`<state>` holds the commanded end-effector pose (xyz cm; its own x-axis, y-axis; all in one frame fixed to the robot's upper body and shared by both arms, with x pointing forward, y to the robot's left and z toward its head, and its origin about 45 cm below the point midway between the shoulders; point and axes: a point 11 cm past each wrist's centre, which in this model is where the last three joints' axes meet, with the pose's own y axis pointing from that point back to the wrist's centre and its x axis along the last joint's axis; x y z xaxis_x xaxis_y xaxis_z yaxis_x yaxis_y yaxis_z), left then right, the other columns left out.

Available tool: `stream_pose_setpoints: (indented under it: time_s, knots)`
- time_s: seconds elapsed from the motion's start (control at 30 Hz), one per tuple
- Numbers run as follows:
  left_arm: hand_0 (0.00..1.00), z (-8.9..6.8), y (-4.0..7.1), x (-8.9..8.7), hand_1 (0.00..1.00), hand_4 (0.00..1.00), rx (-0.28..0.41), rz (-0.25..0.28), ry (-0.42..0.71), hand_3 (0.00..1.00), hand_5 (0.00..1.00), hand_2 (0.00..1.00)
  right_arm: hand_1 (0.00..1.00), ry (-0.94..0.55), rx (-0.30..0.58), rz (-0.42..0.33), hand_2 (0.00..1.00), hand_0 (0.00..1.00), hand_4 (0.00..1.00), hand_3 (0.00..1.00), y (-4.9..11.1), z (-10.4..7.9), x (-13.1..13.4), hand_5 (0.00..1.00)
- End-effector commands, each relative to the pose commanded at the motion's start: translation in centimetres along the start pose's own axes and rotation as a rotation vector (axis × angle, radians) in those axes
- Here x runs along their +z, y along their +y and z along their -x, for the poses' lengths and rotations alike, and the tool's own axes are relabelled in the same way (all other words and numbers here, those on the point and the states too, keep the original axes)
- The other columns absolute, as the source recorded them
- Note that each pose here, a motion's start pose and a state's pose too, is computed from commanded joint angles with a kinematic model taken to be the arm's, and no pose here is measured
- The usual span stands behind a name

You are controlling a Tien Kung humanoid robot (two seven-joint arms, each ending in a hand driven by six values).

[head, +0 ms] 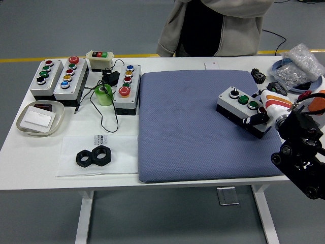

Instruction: Pick up the button,place it on the desk,press the button,press the button

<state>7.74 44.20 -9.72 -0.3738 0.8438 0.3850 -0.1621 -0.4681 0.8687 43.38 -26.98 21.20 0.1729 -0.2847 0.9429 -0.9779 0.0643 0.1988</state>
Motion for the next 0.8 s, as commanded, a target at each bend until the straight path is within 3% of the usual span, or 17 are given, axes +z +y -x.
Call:
stream_pose_setpoints:
  time_s: [0.2, 0.43, 0.67, 0.8]
  knots:
    - [0.714, 0.0, 0.0, 0.0, 0.826, 0.625, 0.000, 0.000, 0.000, 0.821, 0.998, 0.849, 0.399, 0.016, -0.025, -0.136, 0.466, 0.406, 0.805, 0.684, 1.1, 0.2, -1.0, 0.166]
    - [0.716, 0.0, 0.0, -0.1, 0.826, 0.625, 0.000, -0.001, 0.000, 0.821, 0.998, 0.849, 0.396, 0.003, -0.074, -0.375, 0.456, 0.398, 0.805, 0.673, 3.8, 1.1, -3.5, 0.175]
    - [0.717, 0.1, 0.0, -0.1, 0.826, 0.624, -0.001, -0.002, 0.002, 0.821, 0.998, 0.849, 0.396, 0.067, -0.036, -0.629, 0.455, 0.397, 0.804, 0.664, 5.7, 1.2, -5.5, 0.172]
    - [0.717, 0.1, 0.0, -0.1, 0.827, 0.624, -0.001, -0.003, 0.001, 0.821, 0.998, 0.850, 0.397, 0.079, -0.024, -0.717, 0.453, 0.399, 0.814, 0.662, 5.8, 1.1, -6.0, 0.157]
